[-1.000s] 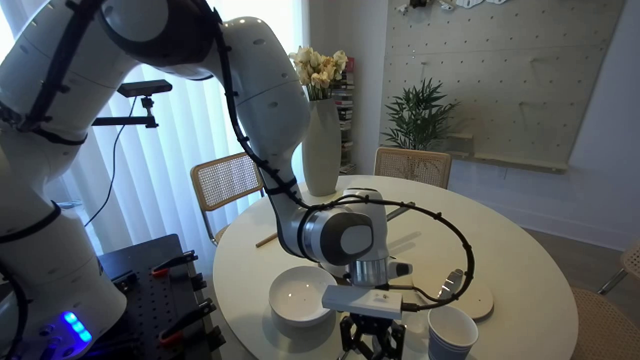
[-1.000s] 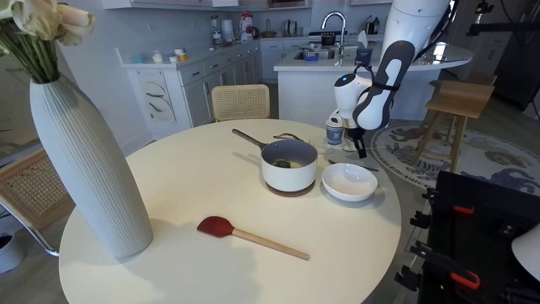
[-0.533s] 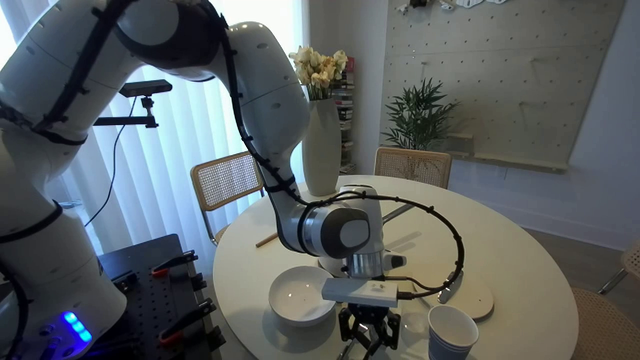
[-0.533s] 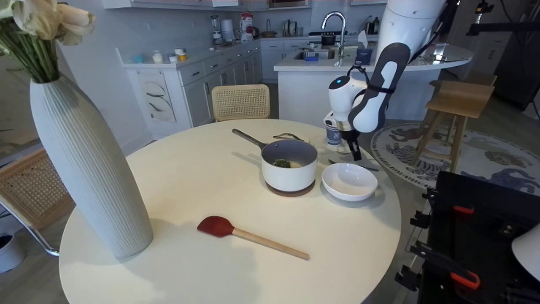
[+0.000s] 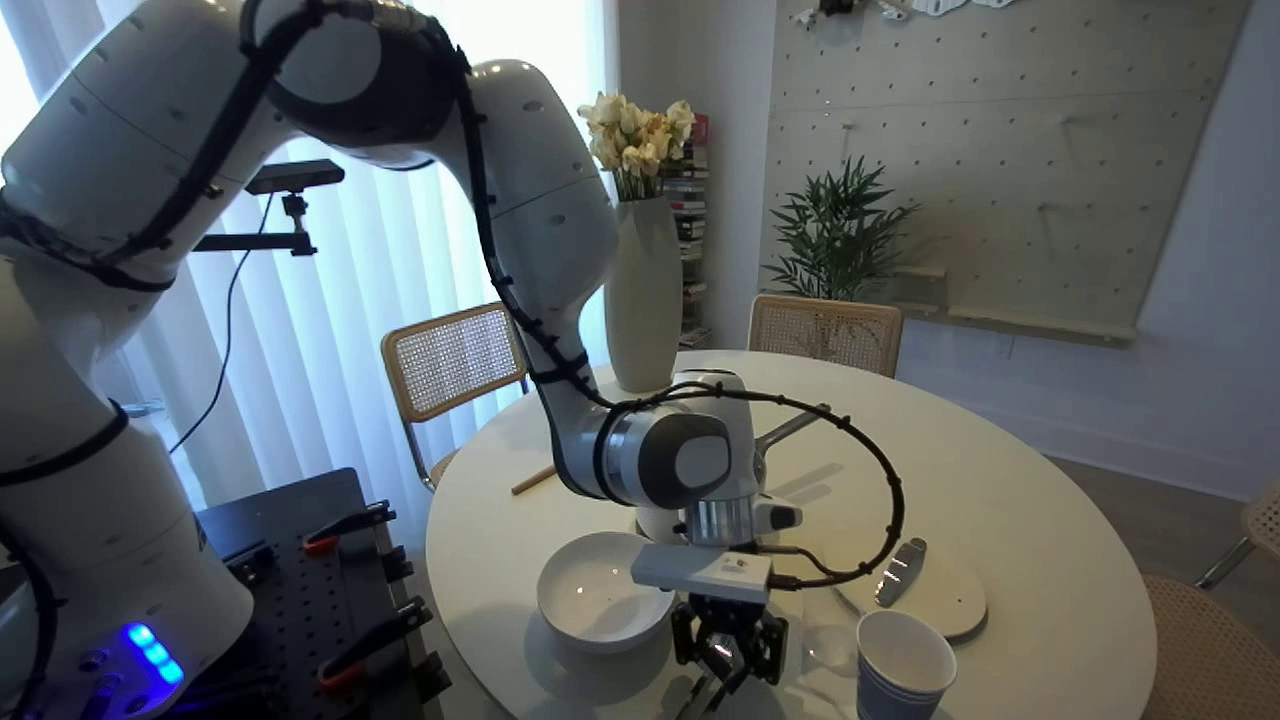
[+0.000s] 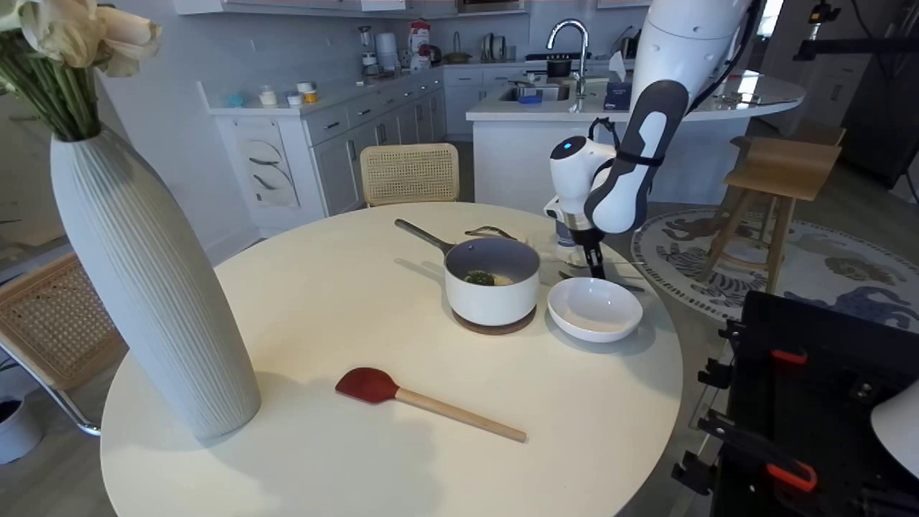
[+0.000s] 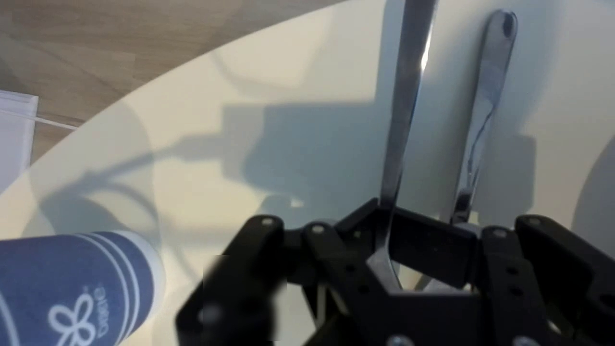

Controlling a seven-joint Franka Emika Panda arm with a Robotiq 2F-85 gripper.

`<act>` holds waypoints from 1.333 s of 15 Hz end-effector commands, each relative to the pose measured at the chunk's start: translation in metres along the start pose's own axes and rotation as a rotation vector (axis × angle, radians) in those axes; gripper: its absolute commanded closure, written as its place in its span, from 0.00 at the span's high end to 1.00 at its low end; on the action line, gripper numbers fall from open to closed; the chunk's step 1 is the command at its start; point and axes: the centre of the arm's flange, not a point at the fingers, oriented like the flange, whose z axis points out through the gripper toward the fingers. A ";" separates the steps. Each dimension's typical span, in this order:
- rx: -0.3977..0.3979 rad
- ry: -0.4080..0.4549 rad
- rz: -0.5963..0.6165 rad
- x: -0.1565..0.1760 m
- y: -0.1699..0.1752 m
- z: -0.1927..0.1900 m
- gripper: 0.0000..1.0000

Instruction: Place the spoon next to the fork then move the cup to the left

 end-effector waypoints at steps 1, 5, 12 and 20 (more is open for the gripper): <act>-0.008 -0.009 0.047 0.019 -0.005 -0.008 0.00; -0.013 -0.004 0.069 0.030 -0.004 -0.013 0.00; -0.005 -0.002 0.101 0.034 -0.002 -0.013 0.00; 0.006 -0.013 0.063 0.036 -0.003 -0.011 0.00</act>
